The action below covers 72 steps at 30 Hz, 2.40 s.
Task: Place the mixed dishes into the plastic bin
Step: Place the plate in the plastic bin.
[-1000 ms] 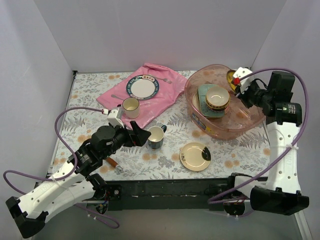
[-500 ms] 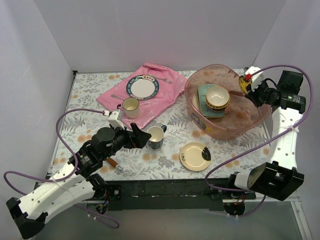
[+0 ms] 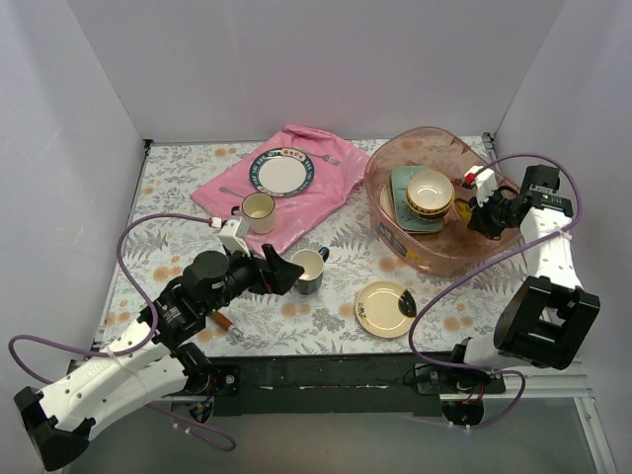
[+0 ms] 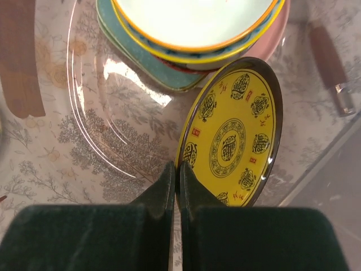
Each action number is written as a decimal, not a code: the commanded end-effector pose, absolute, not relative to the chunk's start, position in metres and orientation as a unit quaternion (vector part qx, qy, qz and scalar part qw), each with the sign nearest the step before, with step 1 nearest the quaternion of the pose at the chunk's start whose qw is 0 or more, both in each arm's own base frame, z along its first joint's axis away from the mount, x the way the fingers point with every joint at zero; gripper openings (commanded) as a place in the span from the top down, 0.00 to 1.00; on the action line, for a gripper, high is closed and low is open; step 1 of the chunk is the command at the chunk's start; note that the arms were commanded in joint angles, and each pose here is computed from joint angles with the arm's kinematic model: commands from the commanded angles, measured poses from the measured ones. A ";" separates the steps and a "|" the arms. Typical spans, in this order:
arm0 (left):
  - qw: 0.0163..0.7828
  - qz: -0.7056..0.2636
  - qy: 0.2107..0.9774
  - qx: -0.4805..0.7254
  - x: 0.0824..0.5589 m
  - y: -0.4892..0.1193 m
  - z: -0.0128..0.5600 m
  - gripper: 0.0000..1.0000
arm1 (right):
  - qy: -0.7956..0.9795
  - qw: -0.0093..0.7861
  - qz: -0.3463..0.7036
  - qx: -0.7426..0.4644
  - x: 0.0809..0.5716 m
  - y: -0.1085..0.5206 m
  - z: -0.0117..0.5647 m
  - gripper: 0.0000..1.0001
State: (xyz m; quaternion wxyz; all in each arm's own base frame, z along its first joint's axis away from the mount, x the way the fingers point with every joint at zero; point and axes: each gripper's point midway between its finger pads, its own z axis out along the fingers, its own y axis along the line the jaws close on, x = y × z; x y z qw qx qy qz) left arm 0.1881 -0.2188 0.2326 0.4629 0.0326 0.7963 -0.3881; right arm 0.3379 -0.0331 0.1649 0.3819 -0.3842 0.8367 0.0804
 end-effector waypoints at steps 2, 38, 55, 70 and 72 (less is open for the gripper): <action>0.458 -0.400 0.792 0.046 0.187 -0.226 0.233 0.02 | 0.839 0.384 0.051 -0.382 0.348 -0.045 0.151 0.99; 0.254 -0.352 0.873 0.223 0.140 -0.386 0.152 0.02 | 0.810 0.432 0.124 -0.378 0.319 -0.006 0.186 0.60; 0.261 -0.266 0.921 0.115 0.164 -0.397 0.078 0.22 | 0.689 0.531 0.207 -0.448 0.248 0.066 0.228 0.42; 0.236 -0.254 0.933 0.093 0.179 -0.402 0.047 0.59 | 0.695 0.514 0.226 -0.450 0.235 0.071 0.209 0.42; 0.230 -0.254 0.935 0.095 0.178 -0.403 0.043 0.65 | 0.693 0.514 0.223 -0.453 0.234 0.072 0.209 0.42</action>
